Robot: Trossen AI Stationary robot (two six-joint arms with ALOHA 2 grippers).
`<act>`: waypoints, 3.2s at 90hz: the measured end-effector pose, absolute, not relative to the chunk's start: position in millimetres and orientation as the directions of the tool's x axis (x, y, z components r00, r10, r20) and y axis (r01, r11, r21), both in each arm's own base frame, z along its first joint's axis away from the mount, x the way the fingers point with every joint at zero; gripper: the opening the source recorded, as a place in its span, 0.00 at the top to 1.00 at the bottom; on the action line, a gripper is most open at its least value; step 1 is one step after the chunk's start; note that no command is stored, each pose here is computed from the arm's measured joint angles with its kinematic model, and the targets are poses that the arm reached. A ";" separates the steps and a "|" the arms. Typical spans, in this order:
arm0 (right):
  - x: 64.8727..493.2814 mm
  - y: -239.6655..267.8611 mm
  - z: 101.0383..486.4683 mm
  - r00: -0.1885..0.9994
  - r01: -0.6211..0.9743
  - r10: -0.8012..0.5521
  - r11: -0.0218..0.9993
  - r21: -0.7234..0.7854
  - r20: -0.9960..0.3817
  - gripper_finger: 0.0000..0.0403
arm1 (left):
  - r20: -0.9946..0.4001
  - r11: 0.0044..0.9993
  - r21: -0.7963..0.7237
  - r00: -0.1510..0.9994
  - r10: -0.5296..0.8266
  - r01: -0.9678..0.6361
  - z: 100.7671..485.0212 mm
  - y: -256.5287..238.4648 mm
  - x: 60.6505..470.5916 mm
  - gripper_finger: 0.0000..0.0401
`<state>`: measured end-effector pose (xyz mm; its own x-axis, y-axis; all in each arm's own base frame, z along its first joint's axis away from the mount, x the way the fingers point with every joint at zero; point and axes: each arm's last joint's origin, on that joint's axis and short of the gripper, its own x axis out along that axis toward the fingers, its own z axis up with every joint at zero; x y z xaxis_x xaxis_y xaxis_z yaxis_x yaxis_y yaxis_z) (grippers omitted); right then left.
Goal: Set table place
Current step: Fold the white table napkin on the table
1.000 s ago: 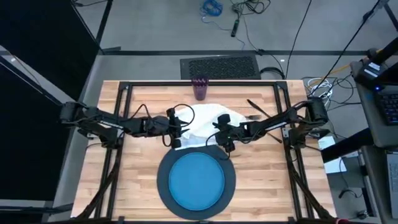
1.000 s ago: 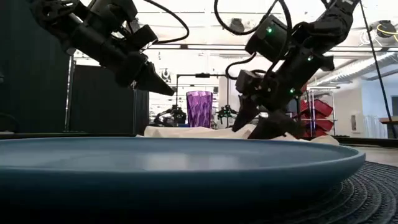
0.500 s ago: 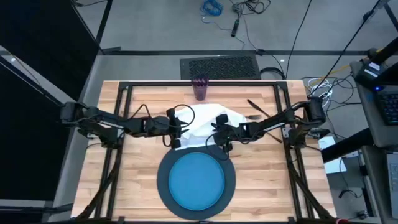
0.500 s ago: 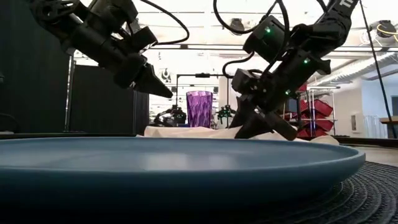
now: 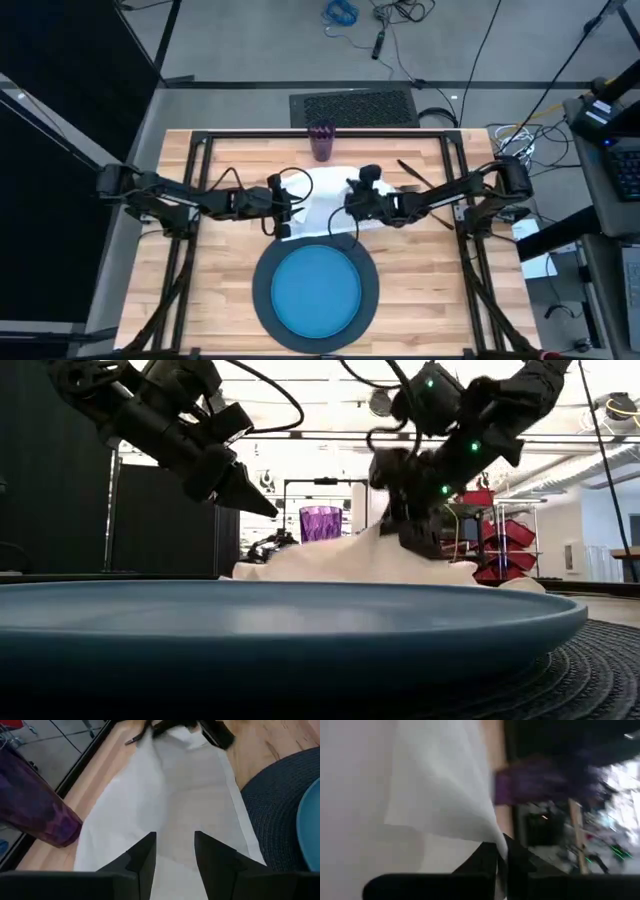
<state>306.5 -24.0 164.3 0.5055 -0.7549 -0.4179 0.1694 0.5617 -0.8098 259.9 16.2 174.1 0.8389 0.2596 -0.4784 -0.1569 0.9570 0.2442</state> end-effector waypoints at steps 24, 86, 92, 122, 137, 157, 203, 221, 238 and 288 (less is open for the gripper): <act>296.2 -27.0 189.4 0.549 0.271 -0.723 0.628 -0.729 -0.419 1.00 | -0.478 0.961 0.211 0.839 0.260 -0.178 174.2 16.3 259.9 0.70; 306.0 -31.9 191.7 0.802 0.141 -0.313 0.926 -0.349 -0.508 1.00 | -0.506 0.906 0.420 0.813 0.287 -0.059 143.6 13.2 274.8 0.70; 306.2 -34.2 191.8 0.815 0.131 -0.273 0.946 -0.296 -0.511 1.00 | -0.490 0.878 0.467 0.794 0.359 -0.109 138.9 14.7 277.1 0.70; 306.4 -40.7 196.7 0.834 0.195 -0.274 0.959 -0.208 -0.479 1.00 | -0.478 0.889 0.449 0.817 0.323 -0.089 138.3 12.6 280.6 0.70; 303.7 -40.5 208.8 0.864 0.205 -0.260 0.964 -0.169 -0.431 1.00 | -0.471 0.887 0.452 0.818 0.331 -0.098 139.9 12.6 281.9 0.70; 300.2 -38.7 219.9 0.889 0.206 -0.233 0.972 -0.111 -0.393 1.00 | -0.471 0.893 0.440 0.823 0.318 -0.094 140.3 12.2 282.3 0.70; 297.9 -39.4 223.9 0.886 0.240 -0.262 0.965 -0.104 -0.382 1.00 | -0.467 0.908 0.416 0.845 0.262 -0.051 145.0 7.5 287.1 0.70; 297.0 -38.7 228.7 0.900 0.237 -0.247 0.969 -0.074 -0.360 1.00 | -0.452 0.876 0.464 0.814 0.364 -0.134 145.4 10.4 286.2 0.70; 297.4 -37.6 229.4 0.912 0.202 -0.207 0.978 -0.054 -0.354 1.00 | -0.430 0.832 0.510 0.774 0.465 -0.217 146.0 13.3 285.0 0.70; 297.6 -37.5 229.8 0.914 0.199 -0.205 0.979 -0.052 -0.350 1.00 | -0.404 0.736 0.593 0.670 0.622 -0.326 144.6 17.9 280.9 0.71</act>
<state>297.6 -37.5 229.8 0.9141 -0.2047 -0.3502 0.1992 0.9786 -0.0520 280.9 17.9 144.6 0.6702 0.6224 -0.4043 -0.3264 0.7363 0.5927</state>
